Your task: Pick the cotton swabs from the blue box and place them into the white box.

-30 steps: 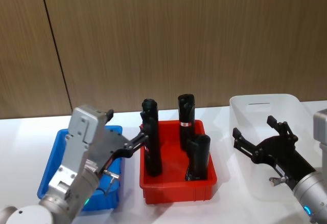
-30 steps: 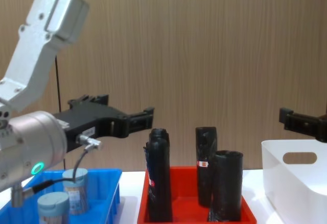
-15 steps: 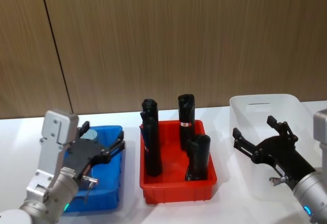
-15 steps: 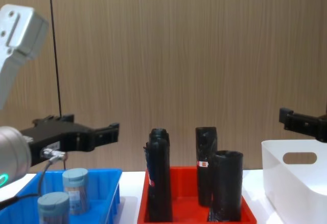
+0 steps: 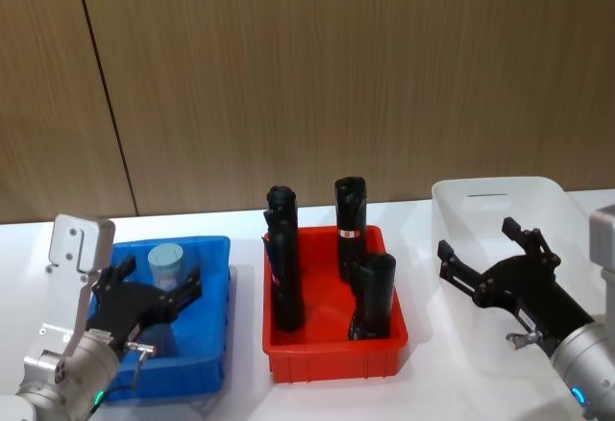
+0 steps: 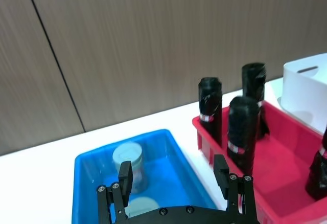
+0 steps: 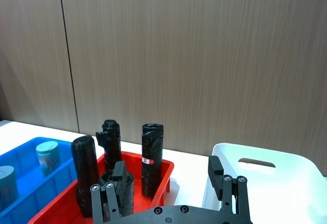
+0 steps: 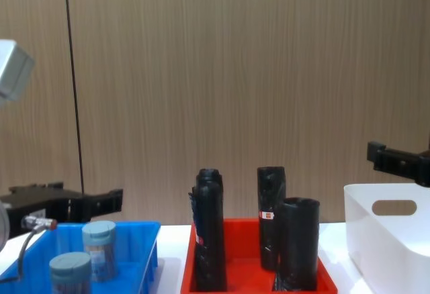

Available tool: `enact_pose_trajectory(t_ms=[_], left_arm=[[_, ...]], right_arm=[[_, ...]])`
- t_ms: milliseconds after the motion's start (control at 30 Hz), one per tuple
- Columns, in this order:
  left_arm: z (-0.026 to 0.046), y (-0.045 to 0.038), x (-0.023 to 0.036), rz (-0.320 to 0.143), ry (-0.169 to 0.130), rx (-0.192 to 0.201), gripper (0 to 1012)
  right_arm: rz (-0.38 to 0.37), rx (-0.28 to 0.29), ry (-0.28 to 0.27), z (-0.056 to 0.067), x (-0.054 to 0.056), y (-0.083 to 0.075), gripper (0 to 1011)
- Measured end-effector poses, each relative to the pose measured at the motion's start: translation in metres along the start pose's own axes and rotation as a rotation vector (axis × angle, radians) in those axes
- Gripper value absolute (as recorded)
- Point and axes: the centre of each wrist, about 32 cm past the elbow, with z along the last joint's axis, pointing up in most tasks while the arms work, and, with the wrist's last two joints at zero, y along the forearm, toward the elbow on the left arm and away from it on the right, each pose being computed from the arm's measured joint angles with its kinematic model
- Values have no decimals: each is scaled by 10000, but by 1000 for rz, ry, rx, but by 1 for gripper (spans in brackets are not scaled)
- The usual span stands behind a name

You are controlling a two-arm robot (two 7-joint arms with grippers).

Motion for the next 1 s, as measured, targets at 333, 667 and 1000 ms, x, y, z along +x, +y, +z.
enact_pose_trajectory(t_ms=[333,667,1000], left_arm=[[-45,-48,98,25,43,92,1003],[-89,-124,185,51,78,162,1003],[-134,-209,276,65,99,208,1003]], right_arm=[[0,0,0,0,0,0,1002],[0,0,0,0,0,0,1002],[0,0,0,0,0,0,1002]])
